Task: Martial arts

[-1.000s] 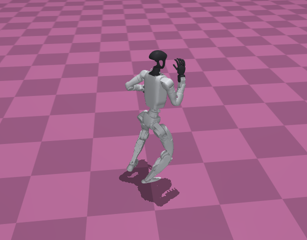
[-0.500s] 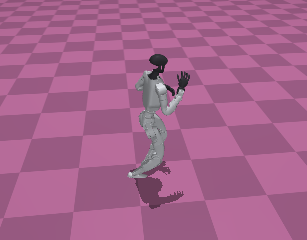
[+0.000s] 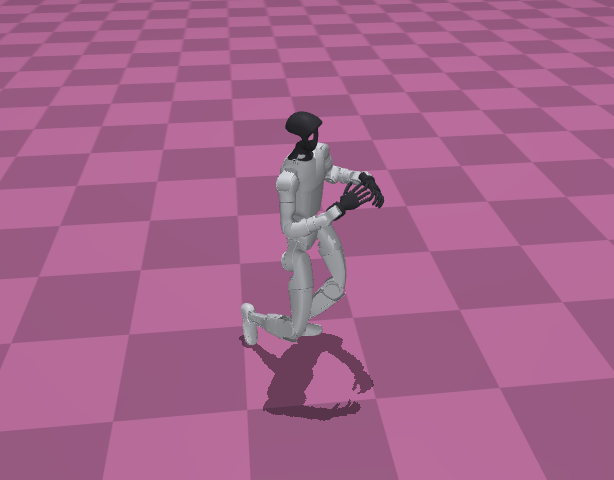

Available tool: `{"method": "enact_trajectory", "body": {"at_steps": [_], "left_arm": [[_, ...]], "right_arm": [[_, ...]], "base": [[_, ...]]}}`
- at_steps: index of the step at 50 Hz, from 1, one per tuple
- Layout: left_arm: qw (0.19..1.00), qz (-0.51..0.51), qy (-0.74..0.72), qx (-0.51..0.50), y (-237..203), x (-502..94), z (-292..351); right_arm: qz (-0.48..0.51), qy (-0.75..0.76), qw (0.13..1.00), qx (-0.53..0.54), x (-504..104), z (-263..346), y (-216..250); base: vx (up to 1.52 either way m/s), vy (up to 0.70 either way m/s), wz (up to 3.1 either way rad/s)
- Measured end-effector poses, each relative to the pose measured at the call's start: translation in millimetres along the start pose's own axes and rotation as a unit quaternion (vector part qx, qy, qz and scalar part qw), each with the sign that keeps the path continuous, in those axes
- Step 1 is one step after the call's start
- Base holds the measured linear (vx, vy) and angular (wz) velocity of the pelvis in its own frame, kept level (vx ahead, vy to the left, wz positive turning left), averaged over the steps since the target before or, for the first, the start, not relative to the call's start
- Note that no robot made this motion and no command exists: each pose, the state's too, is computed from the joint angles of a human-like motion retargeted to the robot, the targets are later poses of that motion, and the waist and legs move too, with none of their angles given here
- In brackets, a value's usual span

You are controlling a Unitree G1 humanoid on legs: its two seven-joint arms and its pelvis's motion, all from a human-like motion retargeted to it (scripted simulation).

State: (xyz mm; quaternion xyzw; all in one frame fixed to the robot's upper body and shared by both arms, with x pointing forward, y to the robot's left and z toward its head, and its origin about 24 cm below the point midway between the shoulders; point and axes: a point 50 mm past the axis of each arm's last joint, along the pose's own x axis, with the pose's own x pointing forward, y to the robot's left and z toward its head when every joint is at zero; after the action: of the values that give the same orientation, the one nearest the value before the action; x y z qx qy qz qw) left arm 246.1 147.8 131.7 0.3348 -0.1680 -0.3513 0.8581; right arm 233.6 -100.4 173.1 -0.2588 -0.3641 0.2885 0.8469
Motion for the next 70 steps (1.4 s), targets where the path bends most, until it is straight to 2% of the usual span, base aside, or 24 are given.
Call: {"method": "enact_trajectory", "body": {"at_steps": [8, 20, 34, 45, 70], "left_arm": [[0.998, -0.048, 0.017, -0.046, -19, 13, -11], [0.996, -0.080, 0.008, -0.041, -42, 37, -11], [0.992, -0.102, -0.046, -0.052, -68, 64, 5], [0.986, -0.154, -0.036, -0.061, -89, 72, 1], [0.976, -0.162, 0.031, -0.139, -118, 55, -27]], "right_arm": [[0.054, 0.014, 0.998, 0.008, -1, -4, 12], [0.077, 0.034, 0.996, 0.002, -21, -3, 25], [0.107, 0.161, 0.979, 0.057, -59, -38, 41], [0.142, 0.212, 0.960, 0.116, -71, -56, 59], [0.098, 0.241, 0.943, 0.207, -75, -73, 60]], "base": [[0.19, 0.11, -1.21], [0.18, -0.04, -0.72], [0.14, -0.12, -0.02], [0.10, -0.11, 0.20], [0.11, -0.08, 0.14]]}}
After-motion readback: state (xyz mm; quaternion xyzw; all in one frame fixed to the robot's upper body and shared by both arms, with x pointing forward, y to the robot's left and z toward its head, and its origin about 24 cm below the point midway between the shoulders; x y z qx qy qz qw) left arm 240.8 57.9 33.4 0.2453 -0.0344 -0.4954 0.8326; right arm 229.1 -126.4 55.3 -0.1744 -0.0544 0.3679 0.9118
